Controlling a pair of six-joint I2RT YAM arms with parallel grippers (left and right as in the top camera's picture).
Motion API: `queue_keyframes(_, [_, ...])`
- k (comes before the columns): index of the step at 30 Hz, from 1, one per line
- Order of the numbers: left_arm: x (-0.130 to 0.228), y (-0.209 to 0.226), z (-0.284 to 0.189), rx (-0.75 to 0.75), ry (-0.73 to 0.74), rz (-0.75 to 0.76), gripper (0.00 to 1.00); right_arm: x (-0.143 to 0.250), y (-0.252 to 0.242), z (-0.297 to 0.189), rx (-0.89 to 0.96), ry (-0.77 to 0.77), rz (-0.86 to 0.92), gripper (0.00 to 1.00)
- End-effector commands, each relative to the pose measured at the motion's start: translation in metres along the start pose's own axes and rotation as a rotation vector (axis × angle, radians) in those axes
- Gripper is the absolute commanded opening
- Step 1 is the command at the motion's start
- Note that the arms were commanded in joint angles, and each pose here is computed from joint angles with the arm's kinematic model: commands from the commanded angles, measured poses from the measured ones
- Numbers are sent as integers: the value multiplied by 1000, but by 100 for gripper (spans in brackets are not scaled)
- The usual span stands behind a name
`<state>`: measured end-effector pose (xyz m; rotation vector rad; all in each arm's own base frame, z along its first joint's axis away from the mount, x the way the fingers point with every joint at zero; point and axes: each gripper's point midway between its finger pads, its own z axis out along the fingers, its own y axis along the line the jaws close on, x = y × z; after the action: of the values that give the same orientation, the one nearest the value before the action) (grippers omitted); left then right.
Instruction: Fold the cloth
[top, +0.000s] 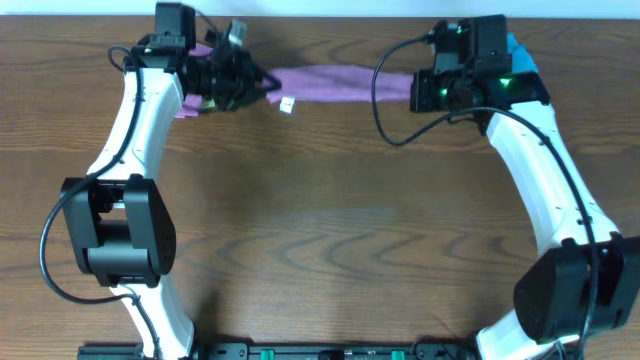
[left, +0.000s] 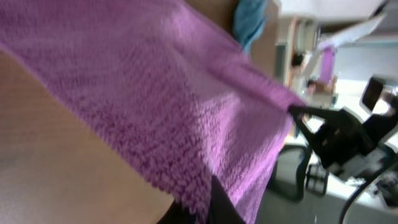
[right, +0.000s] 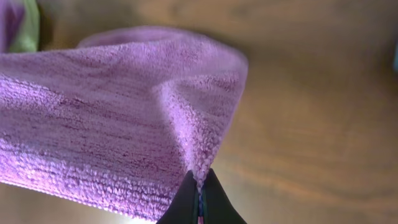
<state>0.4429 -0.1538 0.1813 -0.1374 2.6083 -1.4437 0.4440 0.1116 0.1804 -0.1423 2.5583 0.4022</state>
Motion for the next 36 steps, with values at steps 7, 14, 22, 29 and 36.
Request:
queue_keyframes(7, [50, 43, -23, -176, 170, 153, 6, 61, 21, 8, -1, 212, -52, 2])
queue_keyframes(14, [75, 57, -33, -187, 258, 148, 6, 110, 21, 18, 1, 291, -30, 1])
queue_keyframes(22, [125, 94, -19, -163, 374, 14, 6, 159, 18, 1, -22, 264, 16, 2])
queue_keyframes(29, [192, 127, -3, -111, 490, -90, 6, 227, 9, -5, -2, 340, 89, 1])
queue_keyframes(36, [228, 132, 3, -64, 493, -135, 6, 245, 4, -12, 9, 316, 100, 2])
